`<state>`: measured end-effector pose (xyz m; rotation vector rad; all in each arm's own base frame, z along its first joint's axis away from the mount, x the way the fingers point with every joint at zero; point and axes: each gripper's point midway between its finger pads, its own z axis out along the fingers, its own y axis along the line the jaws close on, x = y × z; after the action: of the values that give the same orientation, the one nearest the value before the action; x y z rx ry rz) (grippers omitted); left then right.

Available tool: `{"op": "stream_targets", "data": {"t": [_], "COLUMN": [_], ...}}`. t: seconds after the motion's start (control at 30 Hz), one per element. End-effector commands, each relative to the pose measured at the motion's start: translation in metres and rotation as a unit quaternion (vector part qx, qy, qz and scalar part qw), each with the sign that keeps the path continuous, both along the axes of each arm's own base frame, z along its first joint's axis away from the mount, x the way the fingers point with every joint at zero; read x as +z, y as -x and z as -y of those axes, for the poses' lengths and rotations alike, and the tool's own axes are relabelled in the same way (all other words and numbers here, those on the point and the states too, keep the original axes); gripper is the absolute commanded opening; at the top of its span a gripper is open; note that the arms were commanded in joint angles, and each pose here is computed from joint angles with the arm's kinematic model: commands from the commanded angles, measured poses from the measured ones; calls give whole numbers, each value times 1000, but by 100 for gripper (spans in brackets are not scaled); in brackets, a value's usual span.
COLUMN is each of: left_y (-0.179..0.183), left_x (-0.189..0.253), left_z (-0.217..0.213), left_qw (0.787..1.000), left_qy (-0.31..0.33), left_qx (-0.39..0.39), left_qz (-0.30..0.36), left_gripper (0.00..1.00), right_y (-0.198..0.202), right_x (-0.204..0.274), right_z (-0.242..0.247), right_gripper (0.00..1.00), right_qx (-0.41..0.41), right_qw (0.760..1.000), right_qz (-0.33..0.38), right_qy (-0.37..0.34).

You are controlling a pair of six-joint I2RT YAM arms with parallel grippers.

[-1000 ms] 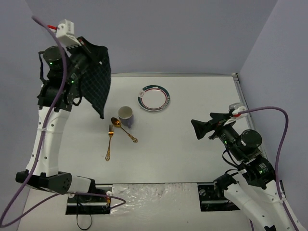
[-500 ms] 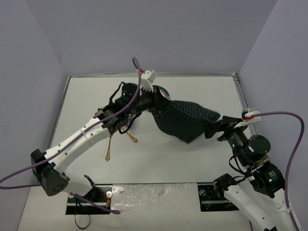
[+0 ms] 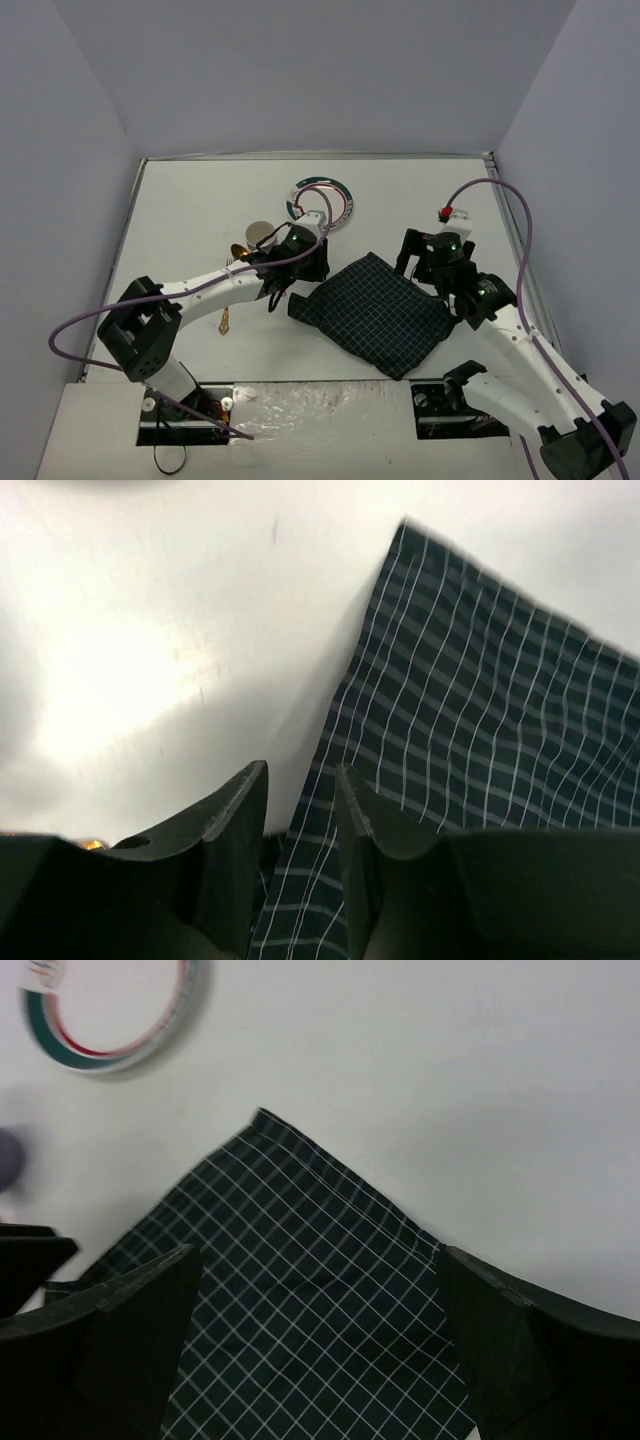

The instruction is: Set the dinner table for one person

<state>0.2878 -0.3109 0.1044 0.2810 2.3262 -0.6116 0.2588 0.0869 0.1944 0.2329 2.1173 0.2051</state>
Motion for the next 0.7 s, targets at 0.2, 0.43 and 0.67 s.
{"op": "stream_targets", "data": {"t": [0.2, 0.43, 0.67], "left_y": [-40, -3, 22], "left_x": [130, 123, 97], "left_z": [19, -10, -54], "left_qw": [988, 991, 994], "left_qy": [52, 52, 8], "left_qx": [-3, -9, 16], "left_qz": [144, 121, 107], "left_gripper": [73, 77, 78], "right_y": [-16, -36, -63], "right_x": [-115, -142, -140], "right_z": [33, 3, -17], "right_gripper": [100, 95, 96], "right_qx": [-92, -1, 49], "right_qw": [983, 983, 987], "right_qz": [-155, -177, -151], "right_qy": [-28, -41, -24]}}
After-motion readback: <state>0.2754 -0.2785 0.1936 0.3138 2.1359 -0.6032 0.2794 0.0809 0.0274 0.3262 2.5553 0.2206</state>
